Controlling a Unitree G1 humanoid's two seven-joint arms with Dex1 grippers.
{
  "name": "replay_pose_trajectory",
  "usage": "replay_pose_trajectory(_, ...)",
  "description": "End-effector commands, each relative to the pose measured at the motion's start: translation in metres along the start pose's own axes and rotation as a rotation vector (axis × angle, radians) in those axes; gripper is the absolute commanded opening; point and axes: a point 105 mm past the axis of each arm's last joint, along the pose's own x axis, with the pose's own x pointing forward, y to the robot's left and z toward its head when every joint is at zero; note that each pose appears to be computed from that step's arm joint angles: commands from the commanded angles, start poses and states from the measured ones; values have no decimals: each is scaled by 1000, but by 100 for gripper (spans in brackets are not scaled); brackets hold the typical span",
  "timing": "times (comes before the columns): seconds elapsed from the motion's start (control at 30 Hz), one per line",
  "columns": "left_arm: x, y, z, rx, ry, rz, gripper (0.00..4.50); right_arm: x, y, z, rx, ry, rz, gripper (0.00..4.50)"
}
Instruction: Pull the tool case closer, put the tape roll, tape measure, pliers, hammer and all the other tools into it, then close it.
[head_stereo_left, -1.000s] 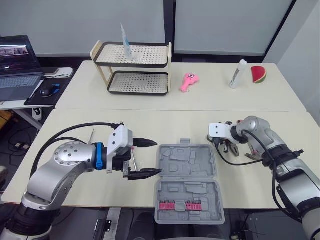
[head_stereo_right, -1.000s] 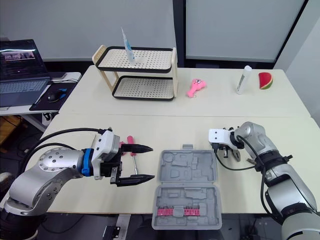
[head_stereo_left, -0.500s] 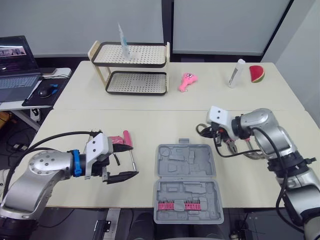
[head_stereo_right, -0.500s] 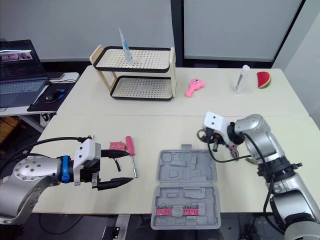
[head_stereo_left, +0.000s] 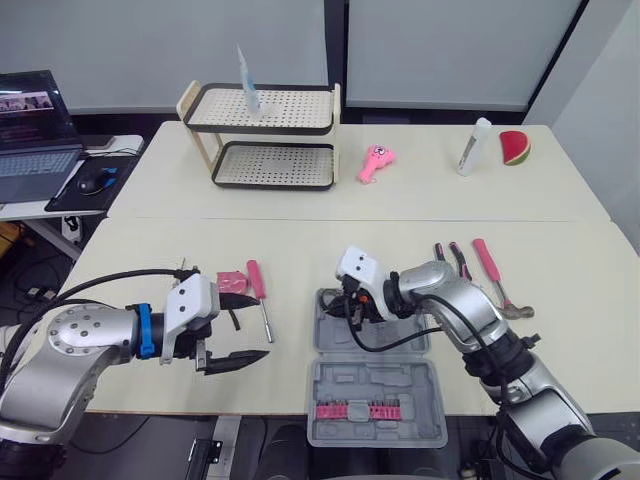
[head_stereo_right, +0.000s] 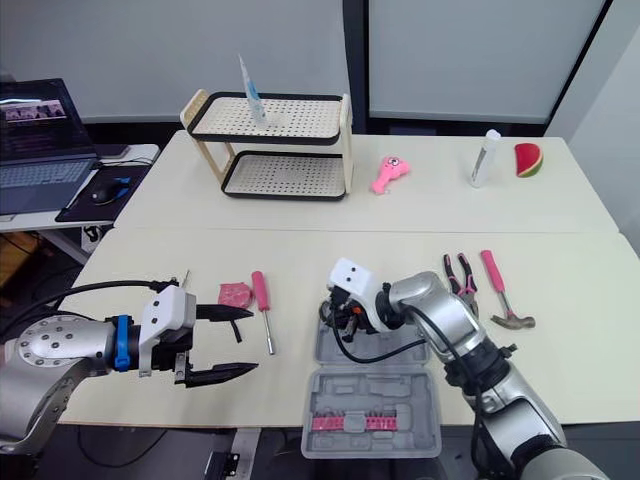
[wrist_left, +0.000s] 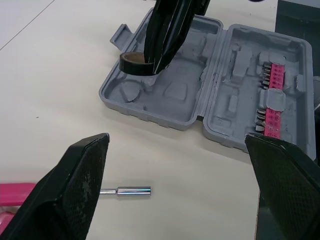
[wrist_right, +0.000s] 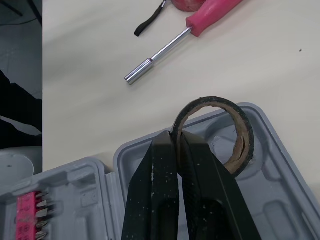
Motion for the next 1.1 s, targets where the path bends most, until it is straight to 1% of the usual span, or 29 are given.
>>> replay_pose_trajectory(0.03, -6, 2, 6, 33, 8, 11, 450, 8, -3, 9, -47, -21, -21, 1)
replay_pose_trajectory(0.33, -5, 2, 7, 35, 18, 10, 450, 19, -14, 7, -84, -4, -53, 1)
replay_pose_trajectory(0.97, -2, 0, 5, 29, 14, 9, 450, 28, -20, 0, -87, 33, -51, 1)
replay_pose_trajectory(1.03, -2, -1, 5, 28, 14, 10, 450, 26, -19, 4, -93, 16, -52, 61)
replay_pose_trajectory(1.1, -2, -1, 4, 27, 14, 10, 450, 24, -17, 11, -97, -12, -42, 89)
